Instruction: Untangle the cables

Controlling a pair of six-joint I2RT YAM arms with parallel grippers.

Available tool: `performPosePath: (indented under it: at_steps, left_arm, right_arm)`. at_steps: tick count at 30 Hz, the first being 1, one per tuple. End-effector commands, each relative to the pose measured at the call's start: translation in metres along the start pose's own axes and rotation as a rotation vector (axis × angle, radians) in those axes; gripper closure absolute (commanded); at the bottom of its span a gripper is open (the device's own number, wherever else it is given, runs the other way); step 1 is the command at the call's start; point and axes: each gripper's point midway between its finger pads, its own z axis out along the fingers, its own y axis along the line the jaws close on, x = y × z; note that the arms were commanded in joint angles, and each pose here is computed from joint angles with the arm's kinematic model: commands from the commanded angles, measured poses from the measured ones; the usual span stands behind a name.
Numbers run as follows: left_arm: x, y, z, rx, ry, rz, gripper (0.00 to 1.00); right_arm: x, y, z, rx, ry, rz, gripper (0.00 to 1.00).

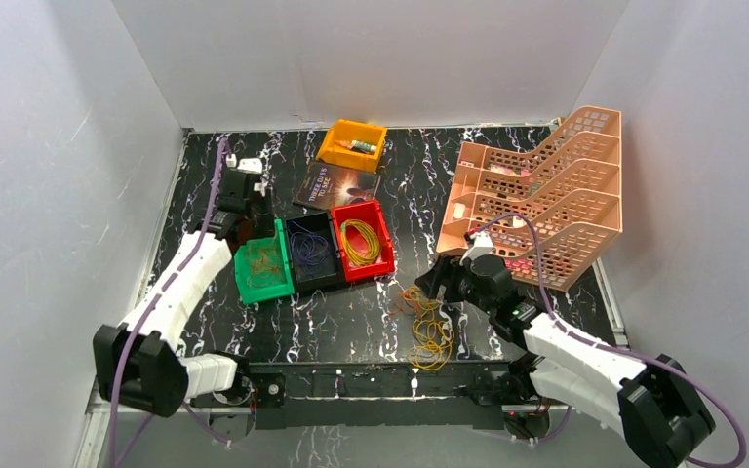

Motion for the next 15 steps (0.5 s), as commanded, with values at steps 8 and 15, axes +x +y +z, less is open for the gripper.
performPosePath:
  at_steps: [8,15]
  left_arm:
    - [-0.033,-0.06,-0.071,0.331,-0.148,-0.1,0.61]
    - [-0.002,-0.147,-0.087,0.474,-0.119,0.041,0.61]
  right_arm:
    - [-0.056,0.005,-0.022,0.089,-0.146,-0.038,0.2]
    - [-0.072,0.015,-0.037,0.082,-0.156,-0.096,0.2]
